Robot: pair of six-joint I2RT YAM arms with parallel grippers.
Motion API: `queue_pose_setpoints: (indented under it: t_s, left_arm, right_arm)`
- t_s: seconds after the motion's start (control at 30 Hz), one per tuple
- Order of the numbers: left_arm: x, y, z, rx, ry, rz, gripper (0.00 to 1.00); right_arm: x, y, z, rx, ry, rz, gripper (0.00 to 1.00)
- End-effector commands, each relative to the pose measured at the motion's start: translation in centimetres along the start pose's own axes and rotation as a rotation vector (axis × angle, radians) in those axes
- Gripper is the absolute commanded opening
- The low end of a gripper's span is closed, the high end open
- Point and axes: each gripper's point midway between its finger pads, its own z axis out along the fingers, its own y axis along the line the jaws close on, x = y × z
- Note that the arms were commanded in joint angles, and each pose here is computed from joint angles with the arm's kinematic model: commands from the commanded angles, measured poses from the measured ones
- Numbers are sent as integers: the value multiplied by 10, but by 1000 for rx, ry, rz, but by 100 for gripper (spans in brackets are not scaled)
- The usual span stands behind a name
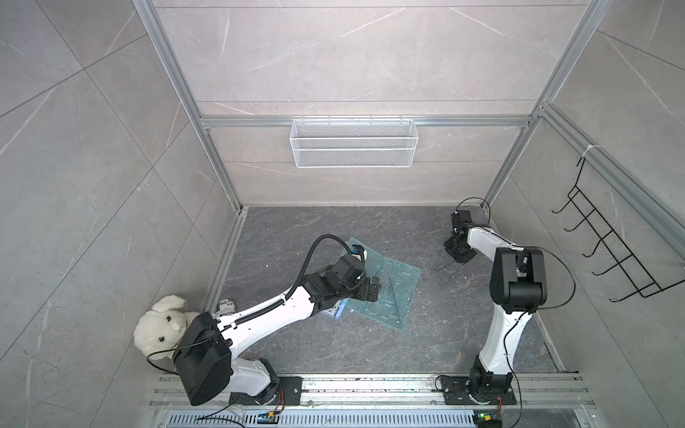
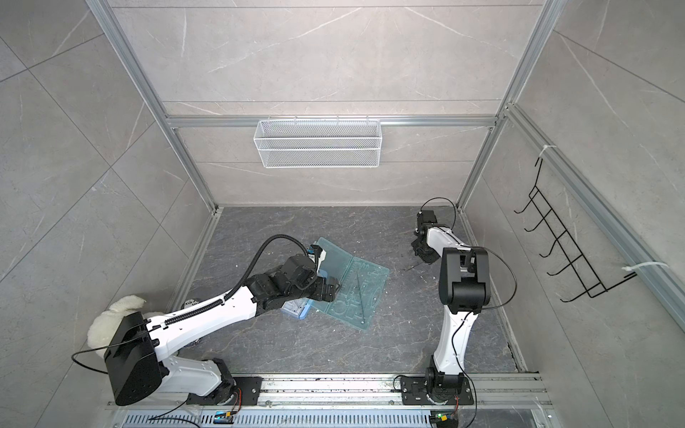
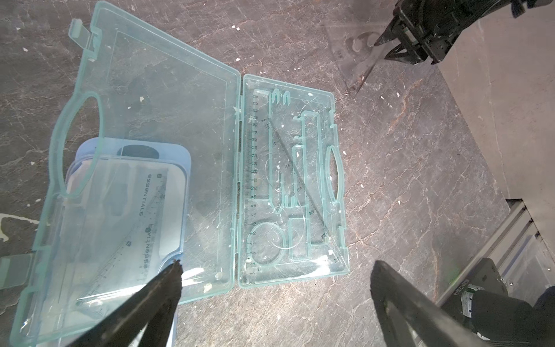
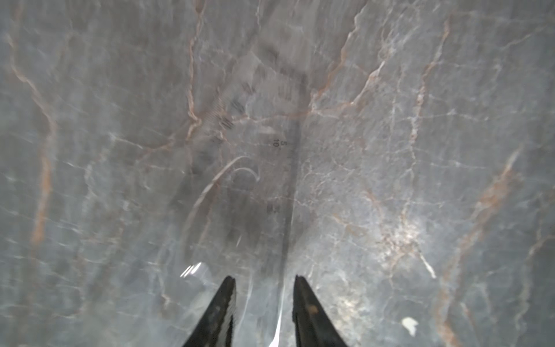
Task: Open the ruler set and take out the ruler
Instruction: Place the ruler at the center of the board.
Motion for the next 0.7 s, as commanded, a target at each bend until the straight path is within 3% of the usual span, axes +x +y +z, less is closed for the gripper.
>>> queue_pose_setpoints:
  t_s: [0.0,0.13,0.23,0.47,0.67]
  left_arm:
    - [-21,-5,-22,0,-68,-6,100]
    - [-30,0,-35,-31,-103,-4,99]
    - [-33,8,-42,-46,-121,-55,100]
    - [-9,36,-39,-60,-72,-256,99]
    - [11,42,-45,-51,-41,-256,99]
  right_arm:
    - [5,2,2,-5,16,-23,42]
    - [8,1,-13,-42,14,-45,43]
    - [24,10,-44,-116,-16,-119,42]
    - [148,49,-135,-363,26,-601,39]
    - [230,25,-152,-372,148,-940,36]
